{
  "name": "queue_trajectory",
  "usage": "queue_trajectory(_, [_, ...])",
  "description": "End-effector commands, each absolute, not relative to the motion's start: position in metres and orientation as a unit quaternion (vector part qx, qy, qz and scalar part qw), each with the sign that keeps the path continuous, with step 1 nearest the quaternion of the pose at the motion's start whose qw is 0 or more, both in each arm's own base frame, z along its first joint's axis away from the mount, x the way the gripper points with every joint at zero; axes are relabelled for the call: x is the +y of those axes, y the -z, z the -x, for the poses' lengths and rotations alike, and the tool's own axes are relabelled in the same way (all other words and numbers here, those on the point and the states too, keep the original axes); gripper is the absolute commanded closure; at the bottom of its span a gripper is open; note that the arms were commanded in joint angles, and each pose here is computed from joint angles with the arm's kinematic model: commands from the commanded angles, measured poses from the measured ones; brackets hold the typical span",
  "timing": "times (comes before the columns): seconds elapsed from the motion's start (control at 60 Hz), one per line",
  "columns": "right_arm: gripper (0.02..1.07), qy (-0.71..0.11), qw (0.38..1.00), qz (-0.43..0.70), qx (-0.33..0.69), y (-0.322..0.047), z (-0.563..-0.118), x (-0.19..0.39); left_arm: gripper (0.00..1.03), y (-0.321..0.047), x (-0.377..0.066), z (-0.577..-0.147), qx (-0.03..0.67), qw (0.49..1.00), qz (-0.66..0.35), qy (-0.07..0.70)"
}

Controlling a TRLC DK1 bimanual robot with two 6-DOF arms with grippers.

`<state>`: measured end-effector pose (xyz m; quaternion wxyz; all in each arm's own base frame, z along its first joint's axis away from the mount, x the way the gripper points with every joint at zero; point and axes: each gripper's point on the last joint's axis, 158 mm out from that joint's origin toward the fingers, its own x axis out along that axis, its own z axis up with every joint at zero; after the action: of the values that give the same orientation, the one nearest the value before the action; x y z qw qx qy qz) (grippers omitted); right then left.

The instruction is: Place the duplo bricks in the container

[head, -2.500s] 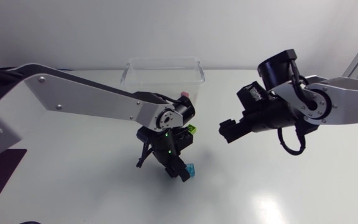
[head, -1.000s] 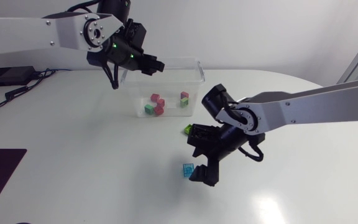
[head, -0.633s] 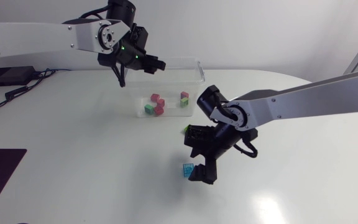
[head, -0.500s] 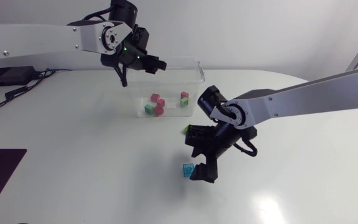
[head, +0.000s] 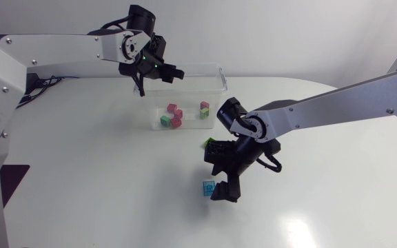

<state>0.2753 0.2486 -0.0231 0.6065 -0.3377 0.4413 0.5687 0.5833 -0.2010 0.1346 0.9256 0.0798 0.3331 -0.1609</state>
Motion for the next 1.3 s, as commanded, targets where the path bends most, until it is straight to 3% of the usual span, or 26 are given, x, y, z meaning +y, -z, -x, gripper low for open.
queue_trajectory(0.0, [0.07, -0.578, 0.59, 0.344, 0.447, 0.031, -0.271, 0.249, 0.3, -0.137, -0.199, -0.592, 0.329, 0.93, -0.067, 0.149])
queue_trajectory(0.033, [0.07, -0.578, 0.588, 0.345, 0.448, 0.032, -0.27, 0.248, 0.16, -0.138, -0.199, -0.59, 0.331, 0.929, -0.068, 0.149])
queue_trajectory(0.083, [0.07, -0.579, 0.587, 0.346, 0.448, 0.032, -0.269, 0.249, 0.05, -0.14, -0.198, -0.588, 0.333, 0.929, -0.07, 0.148])
queue_trajectory(0.35, [0.13, -0.581, 0.576, 0.35, 0.456, 0.037, -0.263, 0.25, 0.04, -0.175, -0.195, -0.567, 0.329, 0.93, -0.072, 0.147])
queue_trajectory(0.65, [0.13, -0.577, 0.576, 0.356, 0.456, 0.037, -0.266, 0.253, 0.04, -0.231, -0.181, -0.533, 0.301, 0.94, -0.067, 0.145])
queue_trajectory(0.883, [0.22, -0.576, 0.573, 0.357, 0.462, 0.041, -0.265, 0.252, 0.04, -0.235, -0.169, -0.495, 0.308, 0.938, -0.074, 0.144])
queue_trajectory(1.067, [0.36, -0.576, 0.57, 0.358, 0.464, 0.042, -0.265, 0.255, 0.04, -0.214, -0.159, -0.465, 0.333, 0.928, -0.083, 0.142])
queue_trajectory(1.283, [0.74, -0.575, 0.569, 0.355, 0.469, 0.044, -0.263, 0.26, 0.04, -0.195, -0.145, -0.432, 0.352, 0.92, -0.1, 0.14])
